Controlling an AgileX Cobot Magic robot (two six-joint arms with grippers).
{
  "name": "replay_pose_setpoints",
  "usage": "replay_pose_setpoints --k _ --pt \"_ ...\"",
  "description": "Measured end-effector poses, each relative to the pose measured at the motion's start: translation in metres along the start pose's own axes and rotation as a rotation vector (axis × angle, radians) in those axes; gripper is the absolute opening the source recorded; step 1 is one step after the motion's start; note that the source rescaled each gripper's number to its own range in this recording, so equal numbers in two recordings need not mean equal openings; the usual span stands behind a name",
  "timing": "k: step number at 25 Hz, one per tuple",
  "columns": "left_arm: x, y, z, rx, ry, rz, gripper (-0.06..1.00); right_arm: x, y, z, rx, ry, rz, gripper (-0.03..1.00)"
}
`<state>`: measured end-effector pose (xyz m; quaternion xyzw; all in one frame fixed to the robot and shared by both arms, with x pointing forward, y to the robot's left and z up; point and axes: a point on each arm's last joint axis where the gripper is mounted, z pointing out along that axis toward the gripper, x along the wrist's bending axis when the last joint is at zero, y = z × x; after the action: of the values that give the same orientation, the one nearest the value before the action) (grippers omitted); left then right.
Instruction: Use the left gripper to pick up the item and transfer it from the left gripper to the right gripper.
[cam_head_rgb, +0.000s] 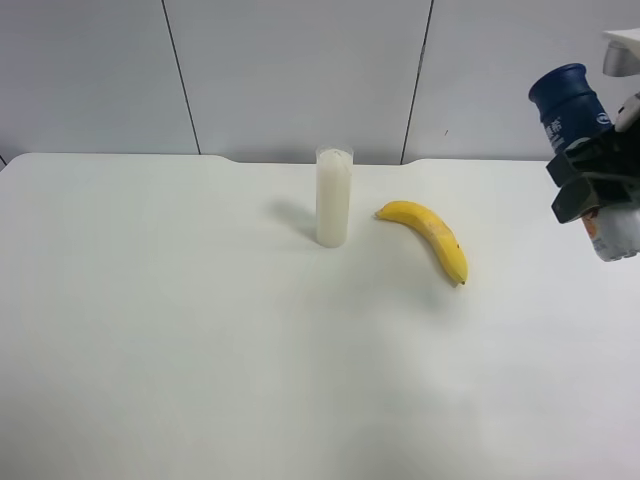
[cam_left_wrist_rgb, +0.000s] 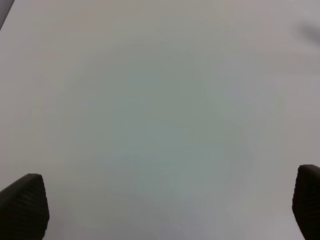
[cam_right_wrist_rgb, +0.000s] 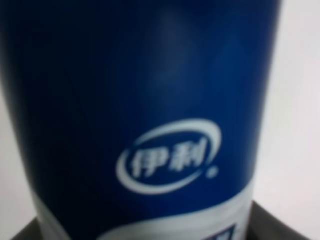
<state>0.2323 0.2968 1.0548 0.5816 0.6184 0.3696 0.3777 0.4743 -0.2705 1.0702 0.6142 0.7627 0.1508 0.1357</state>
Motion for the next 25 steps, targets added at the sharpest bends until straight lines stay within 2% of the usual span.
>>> replay_pose_setpoints --k 5,9,17,25 --pt "0.000 0.000 0.000 0.000 0.000 -0.001 0.99 -0.029 0.012 0.034 0.000 0.006 0.091 0.00" --pt "0.000 0.000 0.000 0.000 0.000 -0.001 0.99 -0.043 0.016 0.071 0.066 -0.016 0.102 0.00" --pt "0.000 0.000 0.000 0.000 0.000 -0.001 0.99 -0.054 0.017 0.127 0.144 -0.050 0.056 0.00" --pt "0.000 0.000 0.000 0.000 0.000 -0.001 0.99 -0.056 0.013 0.157 0.202 -0.049 0.038 0.00"
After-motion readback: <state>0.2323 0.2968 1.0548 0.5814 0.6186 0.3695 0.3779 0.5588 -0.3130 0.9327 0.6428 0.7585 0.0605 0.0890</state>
